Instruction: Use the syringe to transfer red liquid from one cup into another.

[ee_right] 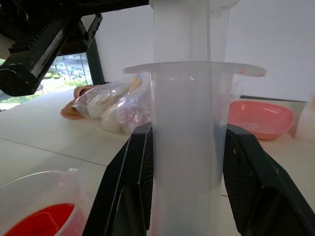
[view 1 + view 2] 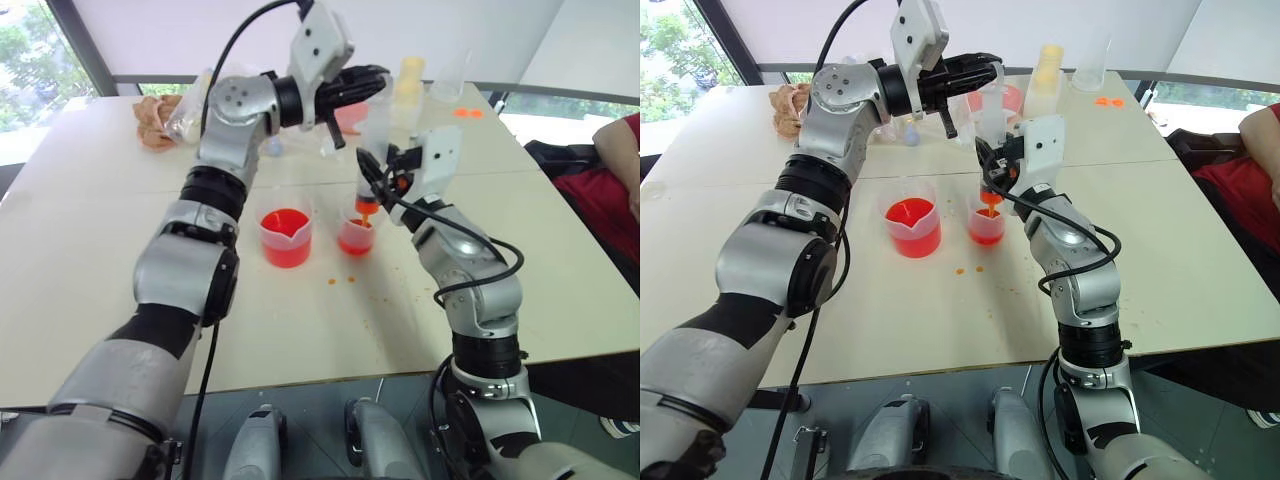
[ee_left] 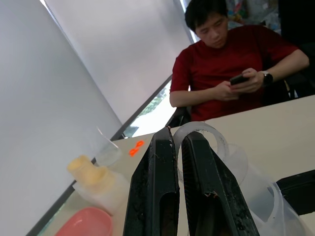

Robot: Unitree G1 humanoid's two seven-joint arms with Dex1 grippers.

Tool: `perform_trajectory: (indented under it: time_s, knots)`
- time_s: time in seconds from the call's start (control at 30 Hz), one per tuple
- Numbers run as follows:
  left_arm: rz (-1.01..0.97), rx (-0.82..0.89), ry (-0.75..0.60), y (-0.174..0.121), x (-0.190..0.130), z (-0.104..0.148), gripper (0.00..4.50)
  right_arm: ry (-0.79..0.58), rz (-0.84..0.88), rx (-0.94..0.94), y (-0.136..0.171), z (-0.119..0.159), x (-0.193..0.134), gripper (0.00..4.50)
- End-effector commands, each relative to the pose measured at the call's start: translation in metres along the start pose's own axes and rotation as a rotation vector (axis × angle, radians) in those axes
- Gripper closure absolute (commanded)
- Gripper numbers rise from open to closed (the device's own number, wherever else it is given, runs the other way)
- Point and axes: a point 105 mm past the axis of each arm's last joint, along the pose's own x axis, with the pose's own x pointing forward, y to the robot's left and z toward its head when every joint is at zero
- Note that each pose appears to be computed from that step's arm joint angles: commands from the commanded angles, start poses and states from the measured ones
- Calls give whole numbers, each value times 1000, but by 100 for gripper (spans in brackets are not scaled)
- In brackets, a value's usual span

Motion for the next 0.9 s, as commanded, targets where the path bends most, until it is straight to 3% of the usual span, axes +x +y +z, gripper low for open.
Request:
perform_trajectory:
  time_s: [0.03, 0.73, 0.9]
  knots:
    - [-81, -93, -19, -22, 6, -13, 448, -162, 58, -41, 12, 51, 2, 310]
    - [-108, -178, 25, -47, 0, -39, 448, -212, 74, -43, 15, 78, -1, 310]
    - [-104, -227, -40, -36, -8, -26, 260, -212, 69, -51, 12, 78, -1, 310]
